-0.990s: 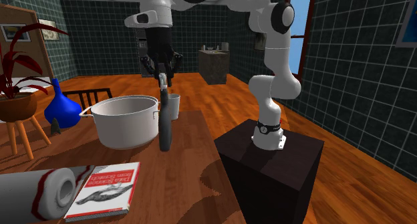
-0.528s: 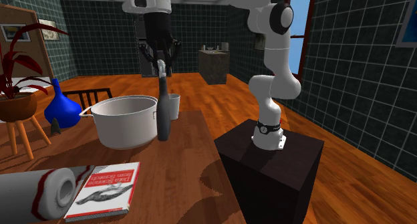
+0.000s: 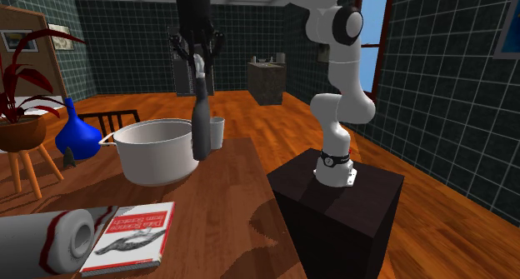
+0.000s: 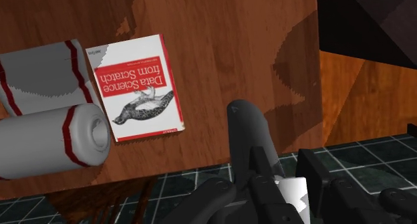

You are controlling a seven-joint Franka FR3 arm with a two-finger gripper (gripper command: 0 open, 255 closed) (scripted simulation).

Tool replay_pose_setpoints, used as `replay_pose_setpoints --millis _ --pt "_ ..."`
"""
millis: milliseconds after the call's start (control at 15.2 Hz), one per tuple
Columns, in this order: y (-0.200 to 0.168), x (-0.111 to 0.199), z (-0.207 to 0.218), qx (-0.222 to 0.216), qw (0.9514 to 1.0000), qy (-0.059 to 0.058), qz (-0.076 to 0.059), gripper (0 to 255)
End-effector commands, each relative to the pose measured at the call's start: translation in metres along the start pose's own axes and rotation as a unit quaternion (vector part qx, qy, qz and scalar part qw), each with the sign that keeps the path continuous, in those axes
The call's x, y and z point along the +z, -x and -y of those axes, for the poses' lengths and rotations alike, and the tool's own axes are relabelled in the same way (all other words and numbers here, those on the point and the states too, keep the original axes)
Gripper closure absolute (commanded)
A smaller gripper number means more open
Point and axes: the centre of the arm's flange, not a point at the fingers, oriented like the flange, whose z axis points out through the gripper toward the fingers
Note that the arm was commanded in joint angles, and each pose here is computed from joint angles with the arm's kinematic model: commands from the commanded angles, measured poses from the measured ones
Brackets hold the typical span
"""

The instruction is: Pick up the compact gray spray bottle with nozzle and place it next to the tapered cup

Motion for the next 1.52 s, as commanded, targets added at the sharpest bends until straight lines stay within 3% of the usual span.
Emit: replay_pose_setpoints --millis 0,726,1452 --pt "0.000 -0.010 0.002 0.000 1.0000 0.000 0.000 255" --pt "-0.003 -0.066 0.006 0.000 1.0000 0.000 0.000 255" --pt "0.142 -0.074 0.004 0.000 1.0000 0.000 0.000 255"
